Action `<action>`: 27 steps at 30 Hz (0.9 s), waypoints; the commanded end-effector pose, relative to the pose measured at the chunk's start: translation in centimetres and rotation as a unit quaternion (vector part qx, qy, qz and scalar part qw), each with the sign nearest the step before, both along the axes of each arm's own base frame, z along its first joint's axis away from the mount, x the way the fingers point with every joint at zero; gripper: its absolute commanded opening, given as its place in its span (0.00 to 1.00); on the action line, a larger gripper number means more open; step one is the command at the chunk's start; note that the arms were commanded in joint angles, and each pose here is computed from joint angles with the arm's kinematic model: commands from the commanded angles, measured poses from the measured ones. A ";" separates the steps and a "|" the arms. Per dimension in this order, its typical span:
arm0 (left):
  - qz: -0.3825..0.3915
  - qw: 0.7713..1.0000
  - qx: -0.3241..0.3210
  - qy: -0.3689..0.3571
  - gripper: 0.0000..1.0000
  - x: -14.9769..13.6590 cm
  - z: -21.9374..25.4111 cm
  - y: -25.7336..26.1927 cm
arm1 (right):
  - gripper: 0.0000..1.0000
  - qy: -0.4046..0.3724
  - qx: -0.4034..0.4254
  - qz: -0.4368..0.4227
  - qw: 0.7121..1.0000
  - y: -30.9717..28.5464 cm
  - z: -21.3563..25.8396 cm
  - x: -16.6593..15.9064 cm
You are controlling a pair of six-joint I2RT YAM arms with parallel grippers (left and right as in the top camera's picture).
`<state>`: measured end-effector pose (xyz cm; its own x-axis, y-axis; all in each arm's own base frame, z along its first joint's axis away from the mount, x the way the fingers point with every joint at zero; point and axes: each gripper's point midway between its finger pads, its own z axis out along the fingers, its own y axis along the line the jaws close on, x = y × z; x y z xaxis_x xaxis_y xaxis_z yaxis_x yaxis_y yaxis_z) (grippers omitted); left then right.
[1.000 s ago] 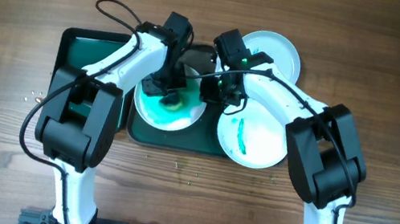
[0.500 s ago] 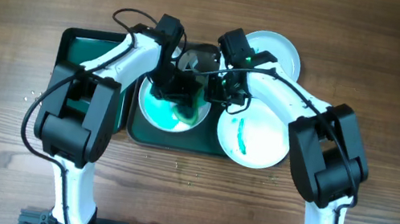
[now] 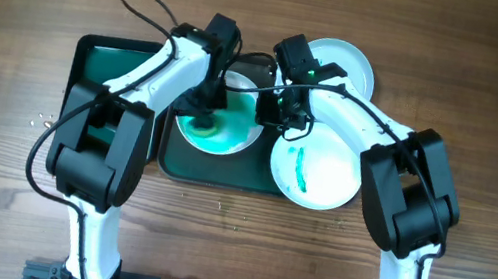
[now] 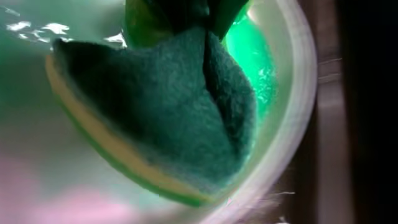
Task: Clean dirty plates on tray and stack at the side
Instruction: 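Scrub the left plate with the sponge while right gripper holds it, then lift the scrubbed plate with the right gripper off the tray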
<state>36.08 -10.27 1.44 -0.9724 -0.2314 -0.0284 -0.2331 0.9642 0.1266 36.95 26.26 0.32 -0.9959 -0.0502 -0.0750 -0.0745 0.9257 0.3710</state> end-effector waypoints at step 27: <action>-0.010 0.972 -0.201 -0.118 0.04 6.4 12.4 1.6 | 0.04 -0.025 0.001 0.041 0.999 0.1 1.9 -0.3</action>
